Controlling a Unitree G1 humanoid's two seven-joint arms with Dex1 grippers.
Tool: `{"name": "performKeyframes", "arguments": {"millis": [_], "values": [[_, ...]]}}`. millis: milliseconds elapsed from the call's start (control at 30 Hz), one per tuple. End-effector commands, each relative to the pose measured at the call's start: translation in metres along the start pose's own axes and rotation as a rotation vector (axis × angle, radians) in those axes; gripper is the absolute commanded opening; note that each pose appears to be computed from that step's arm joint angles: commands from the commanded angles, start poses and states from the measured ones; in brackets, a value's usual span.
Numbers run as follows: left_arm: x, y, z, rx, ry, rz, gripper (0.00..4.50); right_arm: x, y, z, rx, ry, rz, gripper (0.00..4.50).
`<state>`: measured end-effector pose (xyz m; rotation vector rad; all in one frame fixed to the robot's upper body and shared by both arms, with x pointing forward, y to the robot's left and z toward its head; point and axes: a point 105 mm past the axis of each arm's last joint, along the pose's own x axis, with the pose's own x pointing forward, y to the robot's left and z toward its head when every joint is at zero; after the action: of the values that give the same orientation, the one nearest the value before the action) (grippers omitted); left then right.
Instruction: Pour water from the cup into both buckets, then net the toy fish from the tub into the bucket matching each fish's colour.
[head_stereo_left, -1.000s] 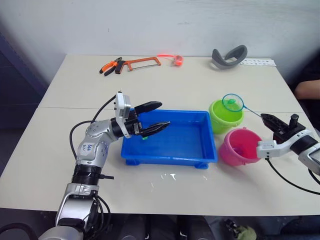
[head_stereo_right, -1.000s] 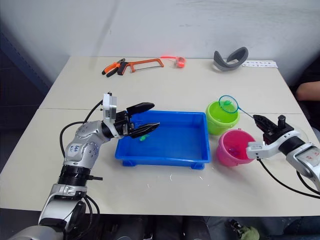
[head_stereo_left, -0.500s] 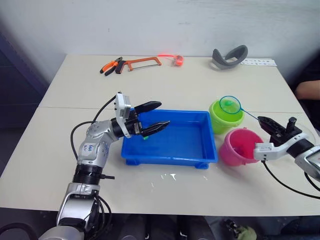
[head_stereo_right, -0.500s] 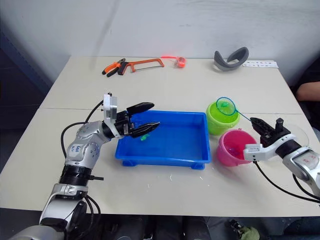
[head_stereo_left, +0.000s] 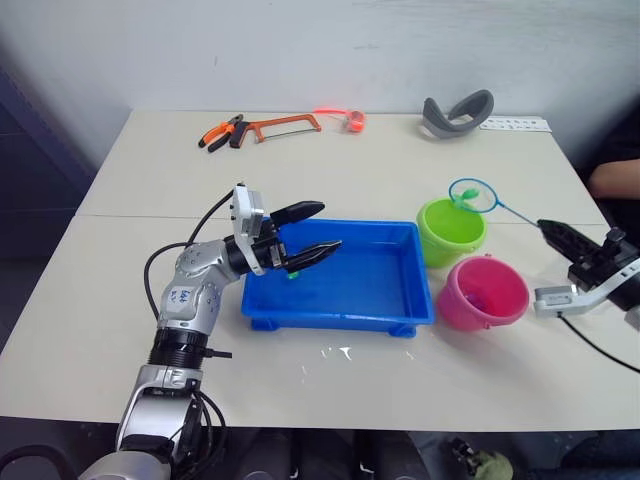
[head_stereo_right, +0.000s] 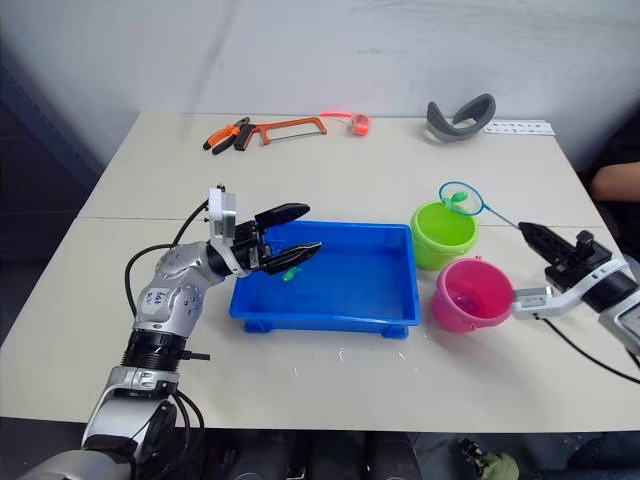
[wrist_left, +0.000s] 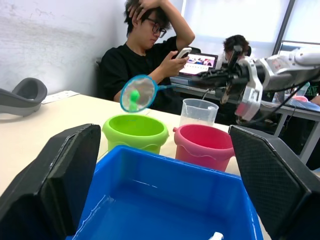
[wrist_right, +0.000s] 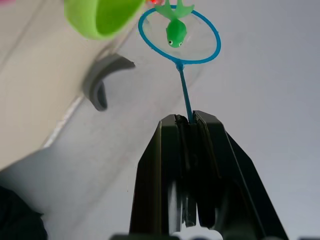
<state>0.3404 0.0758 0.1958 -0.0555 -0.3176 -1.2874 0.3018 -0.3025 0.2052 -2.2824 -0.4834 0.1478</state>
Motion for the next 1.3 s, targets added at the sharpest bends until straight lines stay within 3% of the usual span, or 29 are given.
{"name": "performKeyframes", "arguments": {"millis": [33,167,333,433,533,633,833,1000,1133,1300], "values": [[0.006,0.001,0.007,0.035,-0.025,-0.016,4.45,-0.001,0.002,-0.002,-0.013,-0.018,0.008,0.00],[0.007,0.003,0.008,0.047,-0.031,-0.010,4.45,0.001,-0.027,-0.021,-0.046,0.030,-0.063,0.00],[0.007,0.004,0.005,0.047,-0.028,-0.005,4.45,0.001,-0.004,0.004,-0.017,-0.034,0.003,0.00],[0.007,0.005,0.008,0.056,-0.034,-0.001,4.45,0.004,-0.027,-0.013,-0.012,0.035,-0.069,0.00],[0.007,0.006,0.008,0.059,-0.034,0.000,4.45,0.003,-0.030,-0.020,0.035,0.067,-0.071,0.00],[0.004,0.006,0.009,0.061,-0.031,0.003,4.45,0.002,-0.032,-0.012,0.149,0.030,-0.082,0.00],[-0.029,0.003,0.020,0.073,-0.033,0.001,4.45,0.009,-0.058,0.010,0.645,-0.078,-0.102,0.00],[-0.077,0.004,0.027,0.100,0.024,0.083,4.45,0.017,-0.079,0.059,1.335,-0.312,0.078,0.00],[-0.112,0.000,0.028,0.124,0.118,0.127,4.45,0.023,-0.091,0.093,1.479,-0.442,0.309,0.00],[-0.148,-0.005,0.024,0.116,0.227,0.199,4.45,0.034,-0.088,0.123,1.494,-0.467,0.587,0.00]]}}
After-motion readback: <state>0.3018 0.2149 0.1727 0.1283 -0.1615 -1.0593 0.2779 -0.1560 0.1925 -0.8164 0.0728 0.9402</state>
